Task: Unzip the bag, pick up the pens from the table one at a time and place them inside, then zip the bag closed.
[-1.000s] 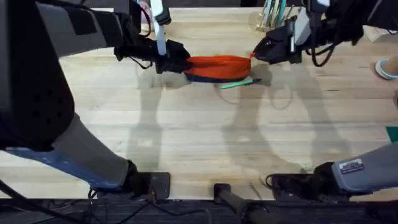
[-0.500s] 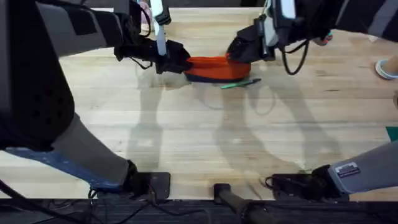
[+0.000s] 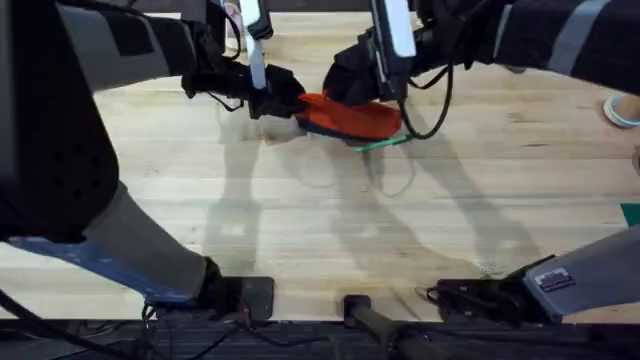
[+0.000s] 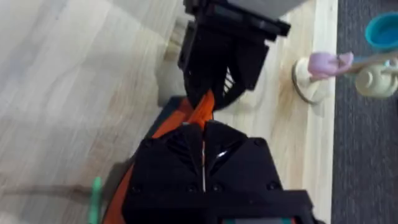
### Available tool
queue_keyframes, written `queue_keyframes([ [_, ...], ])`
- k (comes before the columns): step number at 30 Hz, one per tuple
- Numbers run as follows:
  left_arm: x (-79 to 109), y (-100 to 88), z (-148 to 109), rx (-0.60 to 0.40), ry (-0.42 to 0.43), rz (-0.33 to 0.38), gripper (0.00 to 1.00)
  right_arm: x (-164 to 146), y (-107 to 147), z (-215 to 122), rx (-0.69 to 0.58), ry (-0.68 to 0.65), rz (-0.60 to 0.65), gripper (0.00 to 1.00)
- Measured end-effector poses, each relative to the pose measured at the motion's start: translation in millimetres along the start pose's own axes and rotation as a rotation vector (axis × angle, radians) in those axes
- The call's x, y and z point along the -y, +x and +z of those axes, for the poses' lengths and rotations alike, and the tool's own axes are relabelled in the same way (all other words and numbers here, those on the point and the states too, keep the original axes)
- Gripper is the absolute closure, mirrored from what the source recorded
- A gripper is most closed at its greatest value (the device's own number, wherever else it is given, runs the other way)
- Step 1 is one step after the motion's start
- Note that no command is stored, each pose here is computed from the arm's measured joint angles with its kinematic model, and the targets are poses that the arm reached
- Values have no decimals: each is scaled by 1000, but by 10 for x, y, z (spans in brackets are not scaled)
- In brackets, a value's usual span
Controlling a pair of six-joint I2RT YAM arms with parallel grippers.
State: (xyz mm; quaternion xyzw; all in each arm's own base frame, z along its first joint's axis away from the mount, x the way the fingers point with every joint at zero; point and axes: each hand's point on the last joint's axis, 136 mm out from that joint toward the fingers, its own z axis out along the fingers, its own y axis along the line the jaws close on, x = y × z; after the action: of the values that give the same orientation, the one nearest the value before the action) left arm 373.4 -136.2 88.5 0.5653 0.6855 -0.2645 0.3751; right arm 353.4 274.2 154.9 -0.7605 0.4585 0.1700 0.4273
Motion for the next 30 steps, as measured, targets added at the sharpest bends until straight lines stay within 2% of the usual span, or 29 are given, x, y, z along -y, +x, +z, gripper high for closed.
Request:
queue_keyframes([
  [7,-2,10,-5,-3,-1,-3,958,-49,-102,94,2,-19,-8,971],
  [20,-2,10,-4,-3,-1,-3,958,-49,-111,98,4,-19,-5,961],
  [22,-4,9,-4,-3,-2,-2,958,-48,-136,98,19,-20,1,759],
  [27,-6,5,-1,-3,-3,2,958,-68,-267,130,69,-31,-15,48],
  [30,-8,5,-2,-3,-3,1,958,-68,-257,138,59,-30,-15,6],
])
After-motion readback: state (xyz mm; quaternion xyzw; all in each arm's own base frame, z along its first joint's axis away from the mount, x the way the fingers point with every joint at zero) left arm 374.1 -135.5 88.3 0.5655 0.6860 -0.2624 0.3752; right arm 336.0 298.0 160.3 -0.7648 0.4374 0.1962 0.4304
